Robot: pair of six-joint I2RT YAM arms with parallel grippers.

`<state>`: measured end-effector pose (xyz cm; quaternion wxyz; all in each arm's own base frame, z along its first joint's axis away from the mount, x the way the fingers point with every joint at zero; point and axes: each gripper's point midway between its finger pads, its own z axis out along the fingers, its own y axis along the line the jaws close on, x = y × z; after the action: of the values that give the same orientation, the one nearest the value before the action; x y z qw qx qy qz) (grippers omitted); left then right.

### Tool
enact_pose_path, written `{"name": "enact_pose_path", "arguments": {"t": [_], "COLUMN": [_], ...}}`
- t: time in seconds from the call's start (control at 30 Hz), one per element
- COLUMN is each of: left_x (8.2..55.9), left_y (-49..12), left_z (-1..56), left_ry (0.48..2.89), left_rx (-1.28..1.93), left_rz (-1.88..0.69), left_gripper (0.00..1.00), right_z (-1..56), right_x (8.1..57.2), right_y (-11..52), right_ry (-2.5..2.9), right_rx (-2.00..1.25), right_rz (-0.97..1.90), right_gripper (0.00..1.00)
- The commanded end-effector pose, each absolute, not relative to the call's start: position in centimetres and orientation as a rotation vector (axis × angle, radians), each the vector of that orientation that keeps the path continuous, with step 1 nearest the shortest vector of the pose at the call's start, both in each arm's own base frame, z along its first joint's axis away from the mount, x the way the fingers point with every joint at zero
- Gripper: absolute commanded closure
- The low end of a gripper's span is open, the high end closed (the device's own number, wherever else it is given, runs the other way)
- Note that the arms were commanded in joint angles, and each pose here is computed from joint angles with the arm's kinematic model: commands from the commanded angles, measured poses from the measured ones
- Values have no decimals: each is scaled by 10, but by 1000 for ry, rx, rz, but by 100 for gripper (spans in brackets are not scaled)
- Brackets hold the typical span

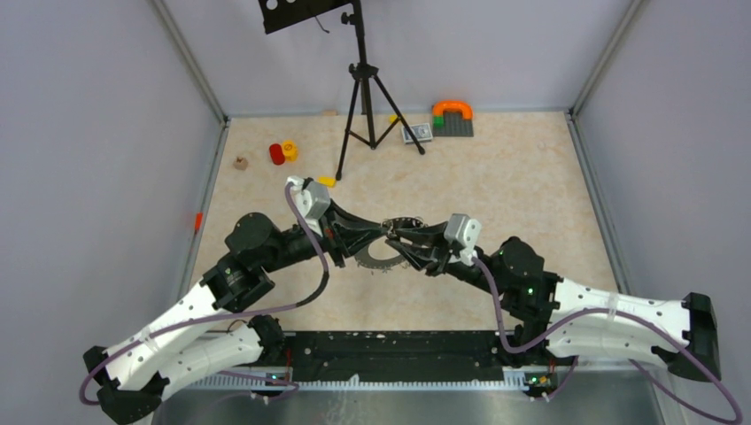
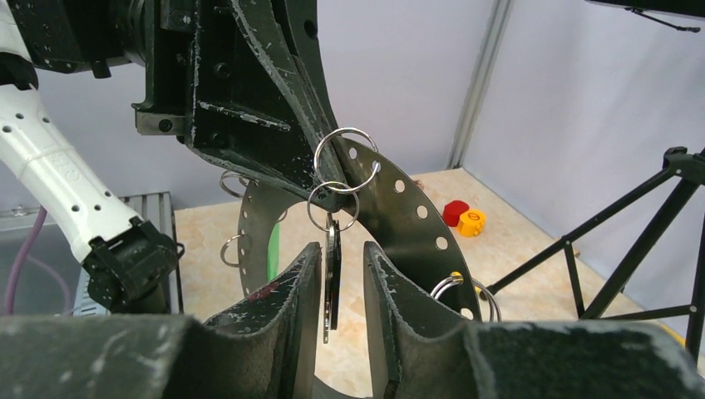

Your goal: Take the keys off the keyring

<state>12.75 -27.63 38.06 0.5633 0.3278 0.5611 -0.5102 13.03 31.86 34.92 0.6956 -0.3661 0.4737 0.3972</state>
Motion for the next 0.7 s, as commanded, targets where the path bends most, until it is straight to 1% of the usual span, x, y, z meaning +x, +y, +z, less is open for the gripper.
{"name": "enact_pose_path", "arguments": {"t": [0.0, 0.1, 0.2, 0.23, 0.27, 0.33, 0.67], "left_x": [115, 115, 115, 116, 116, 118, 125], "left_y": [-274, -274, -274, -274, -274, -273, -270], "left_z": [406, 405, 405, 404, 404, 402, 396], "left_ry": [1206, 1207, 1204, 1208, 1208, 1212, 1247], "left_rx": [781, 781, 781, 780, 779, 773, 739], "left_rz": [-1255, -1253, -1249, -1245, -1241, -1234, -1200], "left_gripper": [100, 100, 100, 100, 100, 100, 100], "right_z": [375, 379, 382, 383, 386, 388, 399], "right_x": [128, 122, 119, 118, 117, 111, 98], "right_y": [315, 317, 318, 318, 317, 318, 306], "right_ry": [996, 982, 981, 984, 986, 984, 1058], "right_rx": [-738, -745, -752, -756, -754, -776, -757], "right_rz": [935, 969, 989, 996, 1000, 1028, 1138], "right_gripper": [74, 75, 82, 86, 93, 100, 100]}}
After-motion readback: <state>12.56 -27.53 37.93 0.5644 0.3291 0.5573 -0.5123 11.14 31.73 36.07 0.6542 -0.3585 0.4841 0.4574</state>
